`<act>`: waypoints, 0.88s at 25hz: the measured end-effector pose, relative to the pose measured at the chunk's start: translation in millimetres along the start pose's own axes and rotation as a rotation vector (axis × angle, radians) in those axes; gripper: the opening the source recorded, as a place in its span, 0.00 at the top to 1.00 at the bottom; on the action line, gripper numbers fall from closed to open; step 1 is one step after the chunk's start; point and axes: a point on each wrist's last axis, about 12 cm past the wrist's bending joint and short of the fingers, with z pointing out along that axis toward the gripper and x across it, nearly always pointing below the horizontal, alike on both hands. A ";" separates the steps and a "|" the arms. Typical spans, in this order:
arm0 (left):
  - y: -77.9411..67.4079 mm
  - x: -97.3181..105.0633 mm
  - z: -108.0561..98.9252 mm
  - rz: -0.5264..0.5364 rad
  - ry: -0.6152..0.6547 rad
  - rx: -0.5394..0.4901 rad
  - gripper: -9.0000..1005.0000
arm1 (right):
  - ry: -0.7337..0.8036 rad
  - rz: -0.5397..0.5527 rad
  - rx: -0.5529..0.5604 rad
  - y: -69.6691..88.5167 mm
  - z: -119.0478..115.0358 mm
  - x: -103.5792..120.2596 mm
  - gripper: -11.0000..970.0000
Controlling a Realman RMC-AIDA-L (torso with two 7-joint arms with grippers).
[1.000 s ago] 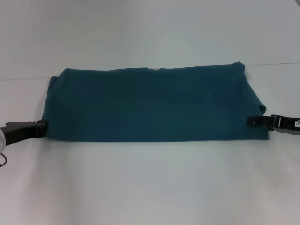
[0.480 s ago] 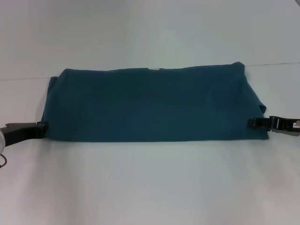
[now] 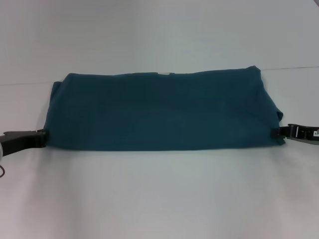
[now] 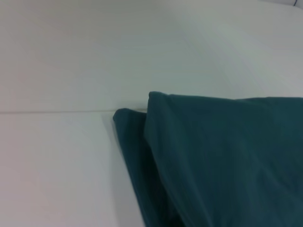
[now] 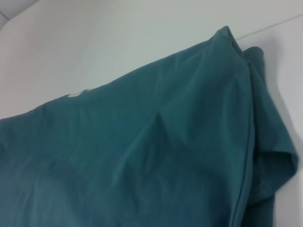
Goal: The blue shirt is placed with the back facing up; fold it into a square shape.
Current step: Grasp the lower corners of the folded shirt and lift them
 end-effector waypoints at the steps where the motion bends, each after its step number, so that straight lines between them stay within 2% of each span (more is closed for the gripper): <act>1: 0.3 0.4 -0.2 0.001 0.005 -0.002 0.98 | -0.002 0.000 0.001 -0.5 -0.4 0.2 0.76; 2: 0.7 0.9 -0.5 0.002 0.011 -0.004 0.98 | -0.003 -0.001 0.001 -1.0 -0.8 0.5 0.81; 13: 3.5 4.9 -13.6 -0.010 0.028 0.014 0.98 | -0.009 -0.010 -0.016 -5.7 -9.1 1.5 0.97; 22: 6.4 15.2 -27.2 -0.020 0.032 0.025 0.98 | 0.001 -0.009 -0.044 -10.7 -20.4 13.0 0.97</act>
